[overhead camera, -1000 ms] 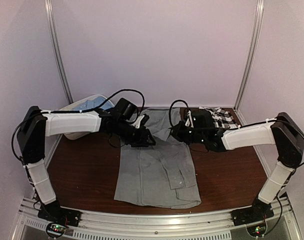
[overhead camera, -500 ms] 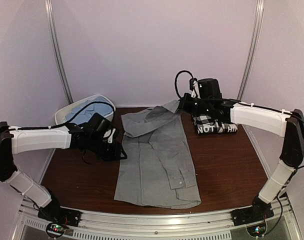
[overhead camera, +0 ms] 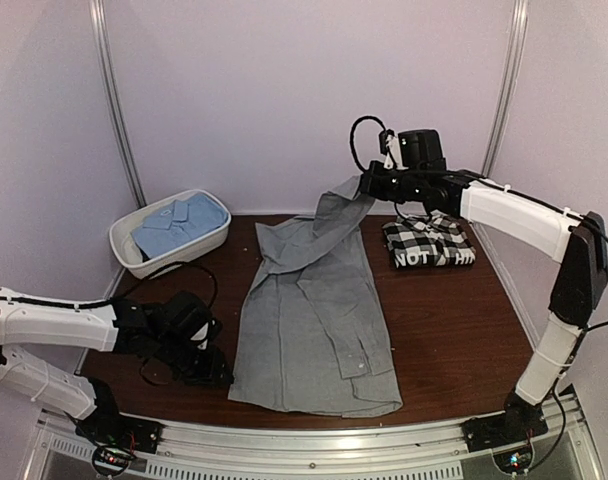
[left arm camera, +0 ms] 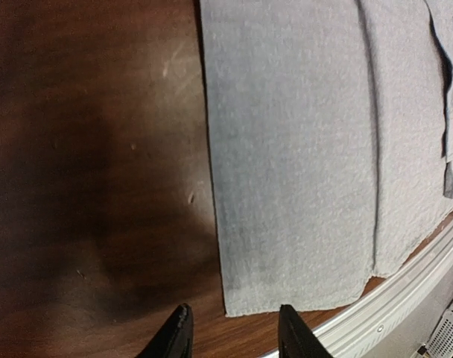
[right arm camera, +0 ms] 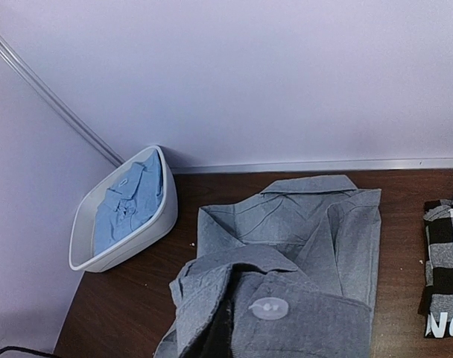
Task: Fold and stack the long sleeve shirts
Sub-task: Pick up the shirt from the center of the board.
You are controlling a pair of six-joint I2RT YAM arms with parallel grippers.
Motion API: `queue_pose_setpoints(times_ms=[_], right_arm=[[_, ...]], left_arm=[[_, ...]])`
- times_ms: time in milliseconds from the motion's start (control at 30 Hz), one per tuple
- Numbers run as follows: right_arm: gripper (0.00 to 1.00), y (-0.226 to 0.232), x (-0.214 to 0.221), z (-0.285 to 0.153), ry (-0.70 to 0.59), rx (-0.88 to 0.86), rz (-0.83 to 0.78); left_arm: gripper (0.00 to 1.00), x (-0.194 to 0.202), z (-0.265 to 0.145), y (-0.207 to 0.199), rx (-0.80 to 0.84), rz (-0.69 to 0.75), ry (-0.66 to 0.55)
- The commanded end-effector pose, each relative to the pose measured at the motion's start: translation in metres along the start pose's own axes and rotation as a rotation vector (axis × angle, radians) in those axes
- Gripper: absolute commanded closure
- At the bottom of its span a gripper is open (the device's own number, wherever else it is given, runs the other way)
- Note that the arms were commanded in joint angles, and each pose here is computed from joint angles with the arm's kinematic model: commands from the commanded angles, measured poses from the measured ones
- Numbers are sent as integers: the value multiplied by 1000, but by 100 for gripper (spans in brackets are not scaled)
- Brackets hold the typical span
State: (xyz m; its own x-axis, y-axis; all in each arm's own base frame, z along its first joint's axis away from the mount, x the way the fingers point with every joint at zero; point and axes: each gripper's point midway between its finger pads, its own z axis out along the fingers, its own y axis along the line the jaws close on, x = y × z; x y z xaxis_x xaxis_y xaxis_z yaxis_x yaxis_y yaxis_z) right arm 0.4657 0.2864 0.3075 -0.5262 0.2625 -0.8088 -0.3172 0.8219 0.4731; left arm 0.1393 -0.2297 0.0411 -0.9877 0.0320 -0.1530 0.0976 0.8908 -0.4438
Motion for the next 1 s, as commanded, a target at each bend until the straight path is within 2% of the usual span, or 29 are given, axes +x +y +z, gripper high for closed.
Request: queue_pose_setpoints(times_ms=[0, 200, 467, 600, 700, 967], right_arm=[[100, 4, -18, -4, -18, -14, -27], [100, 10, -24, -8, -31, -36, -29], [100, 14, -33, -20, -51, -36, -44], [100, 16, -38, -24, -63, -35, -49], [100, 17, -41, -25, -69, -38, -51], [100, 22, -50, -23, -83, -42, -64]], left_arm=[[60, 15, 3, -4, -1, -40, 14], [61, 15, 11, -3, -90, -13, 24], [68, 14, 24, -3, -186, 25, 38], [83, 17, 29, -1, -210, 28, 52], [100, 14, 27, 2, -230, 25, 40], [100, -11, -3, 30, -393, -5, -65]])
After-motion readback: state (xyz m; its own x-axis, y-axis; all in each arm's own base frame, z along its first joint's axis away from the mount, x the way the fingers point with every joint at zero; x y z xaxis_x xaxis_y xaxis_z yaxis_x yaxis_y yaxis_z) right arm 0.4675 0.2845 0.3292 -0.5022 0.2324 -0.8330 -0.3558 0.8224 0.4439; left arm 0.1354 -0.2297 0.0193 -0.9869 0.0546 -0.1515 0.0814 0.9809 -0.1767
